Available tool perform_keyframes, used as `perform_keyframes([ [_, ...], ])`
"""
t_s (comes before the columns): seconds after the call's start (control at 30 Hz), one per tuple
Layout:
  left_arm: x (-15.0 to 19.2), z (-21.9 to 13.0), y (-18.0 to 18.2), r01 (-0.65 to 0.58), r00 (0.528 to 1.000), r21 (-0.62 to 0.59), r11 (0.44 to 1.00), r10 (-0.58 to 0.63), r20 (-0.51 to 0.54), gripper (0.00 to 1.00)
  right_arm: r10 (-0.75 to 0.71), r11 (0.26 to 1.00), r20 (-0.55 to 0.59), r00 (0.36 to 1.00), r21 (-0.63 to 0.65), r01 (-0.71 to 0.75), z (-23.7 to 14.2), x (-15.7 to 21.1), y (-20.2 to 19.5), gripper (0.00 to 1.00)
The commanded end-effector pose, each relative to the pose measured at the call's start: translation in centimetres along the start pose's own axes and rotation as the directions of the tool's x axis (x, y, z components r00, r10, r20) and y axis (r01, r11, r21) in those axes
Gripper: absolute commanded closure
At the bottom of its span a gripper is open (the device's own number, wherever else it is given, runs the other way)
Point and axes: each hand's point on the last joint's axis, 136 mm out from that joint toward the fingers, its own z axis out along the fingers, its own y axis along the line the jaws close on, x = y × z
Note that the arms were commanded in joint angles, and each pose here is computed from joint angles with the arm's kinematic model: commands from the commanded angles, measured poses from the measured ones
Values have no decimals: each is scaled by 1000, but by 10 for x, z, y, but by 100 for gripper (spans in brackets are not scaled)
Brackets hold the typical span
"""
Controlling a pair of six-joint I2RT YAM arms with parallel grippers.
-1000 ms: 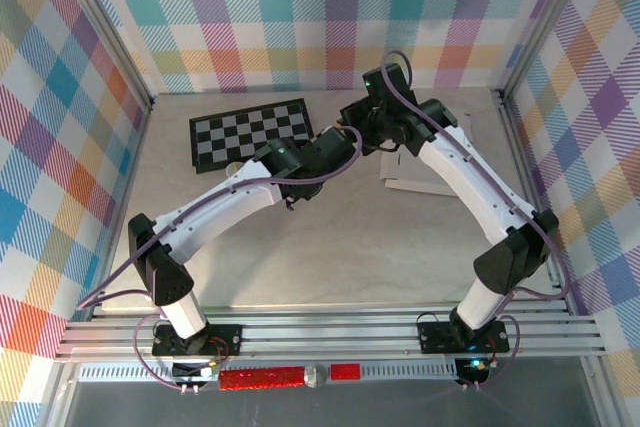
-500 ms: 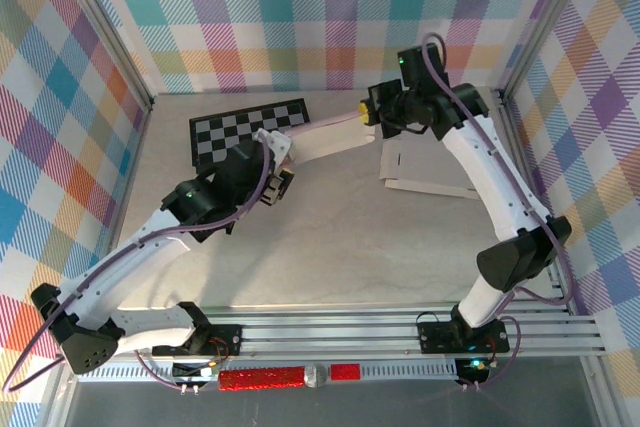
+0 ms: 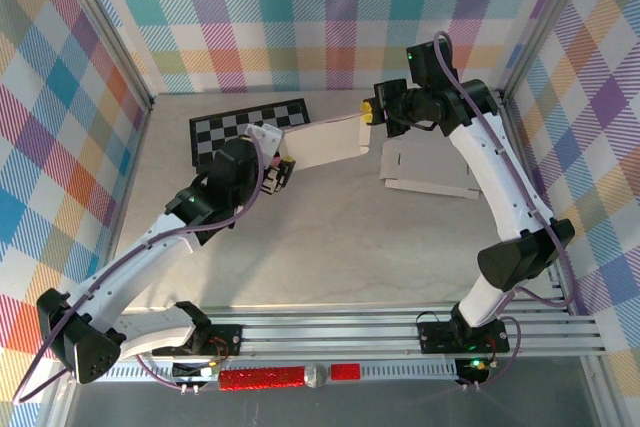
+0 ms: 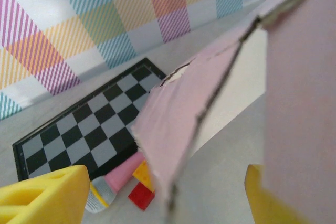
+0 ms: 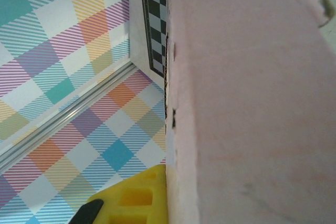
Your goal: Fold the paper box
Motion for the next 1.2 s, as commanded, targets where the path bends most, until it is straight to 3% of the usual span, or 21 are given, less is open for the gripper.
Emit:
perform_keyframes([
  [0.0,-27,-10,8,45,989,15,999,-47,141,24,27,1000,-31,999,-1,-27,-9,5,-1,100],
  [0.43,-20,-12,3,0,986,105,995,-17,164,26,50,999,-50,998,6,-50,-8,0,-4,100],
  [0.6,-26,-5,0,-5,985,120,993,-16,171,34,59,998,-64,996,14,-58,-6,1,-7,100],
  [0.7,-28,1,-5,-23,987,140,990,1,160,43,62,998,-69,996,17,-61,-5,1,-7,100],
  [0.87,-32,5,-12,-39,987,176,984,10,160,71,71,997,-72,995,22,-70,-2,0,-11,100],
  [1.1,-35,2,-17,-51,986,204,978,17,164,99,86,996,-67,994,25,-85,2,-6,-13,100],
  [1.17,-35,-1,-16,-41,987,209,977,8,159,100,83,996,-64,995,22,-82,3,-8,-13,100],
])
